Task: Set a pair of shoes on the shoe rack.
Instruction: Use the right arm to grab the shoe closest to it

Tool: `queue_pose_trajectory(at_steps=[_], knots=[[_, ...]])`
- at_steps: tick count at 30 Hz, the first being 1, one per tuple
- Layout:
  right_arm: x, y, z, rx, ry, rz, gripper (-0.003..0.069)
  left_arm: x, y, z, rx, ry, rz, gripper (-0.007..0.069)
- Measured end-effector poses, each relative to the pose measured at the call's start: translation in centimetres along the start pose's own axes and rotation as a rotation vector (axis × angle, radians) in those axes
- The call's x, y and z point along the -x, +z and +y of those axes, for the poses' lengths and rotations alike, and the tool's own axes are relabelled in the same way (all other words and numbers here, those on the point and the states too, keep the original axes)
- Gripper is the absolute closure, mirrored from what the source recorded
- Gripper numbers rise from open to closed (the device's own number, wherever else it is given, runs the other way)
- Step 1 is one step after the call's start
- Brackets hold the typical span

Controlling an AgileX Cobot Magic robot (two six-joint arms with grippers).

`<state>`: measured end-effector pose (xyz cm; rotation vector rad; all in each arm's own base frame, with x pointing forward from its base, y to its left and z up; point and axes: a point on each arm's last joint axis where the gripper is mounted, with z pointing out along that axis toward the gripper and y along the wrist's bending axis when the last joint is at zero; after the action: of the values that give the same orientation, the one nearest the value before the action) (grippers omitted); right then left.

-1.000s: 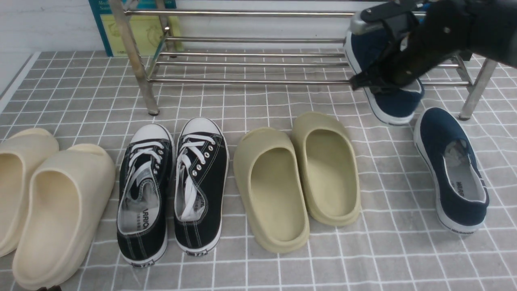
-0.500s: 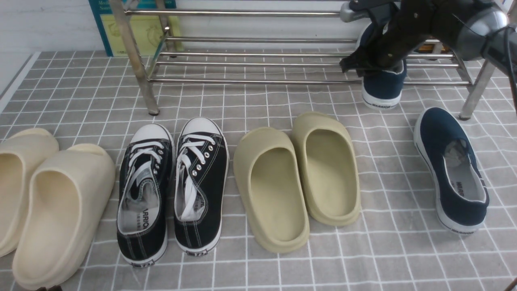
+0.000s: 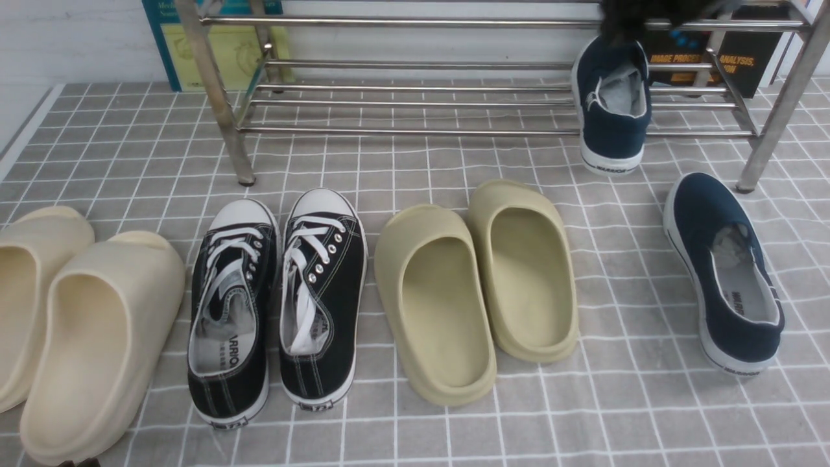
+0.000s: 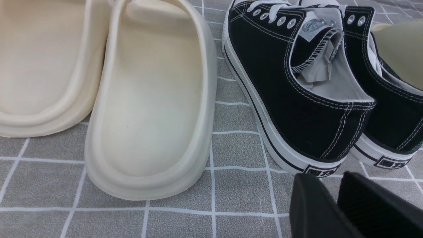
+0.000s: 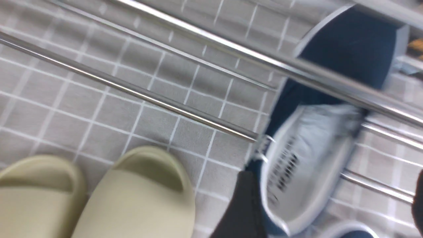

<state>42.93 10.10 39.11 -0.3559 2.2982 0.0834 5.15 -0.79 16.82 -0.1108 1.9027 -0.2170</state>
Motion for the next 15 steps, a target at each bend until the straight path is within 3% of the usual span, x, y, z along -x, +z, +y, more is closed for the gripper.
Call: queue_pose_trajectory(at_steps=[4, 8, 9, 10, 15], knots=[[-2.3, -5.8, -0.5, -0.052, 0.108, 0.018, 0.0116, 0.0, 0.0, 0.0, 0.0, 0.0, 0.0, 0.0475], [-6.3, -6.5, -0.4, -0.064, 0.151, 0.117, 0.0128, 0.0, 0.0, 0.0, 0.0, 0.0, 0.0, 0.0471], [-9.5, -5.1, -0.1, -0.064, 0.162, 0.215, 0.013, 0.0, 0.0, 0.0, 0.0, 0.0, 0.0, 0.047], [-9.9, -5.0, -0.1, -0.064, 0.163, 0.223, 0.013, 0.0, 0.0, 0.0, 0.0, 0.0, 0.0, 0.047], [-18.9, 1.3, 0.4, -0.091, 0.18, 0.408, 0.0133, 0.0, 0.0, 0.0, 0.0, 0.0, 0.0, 0.0461]])
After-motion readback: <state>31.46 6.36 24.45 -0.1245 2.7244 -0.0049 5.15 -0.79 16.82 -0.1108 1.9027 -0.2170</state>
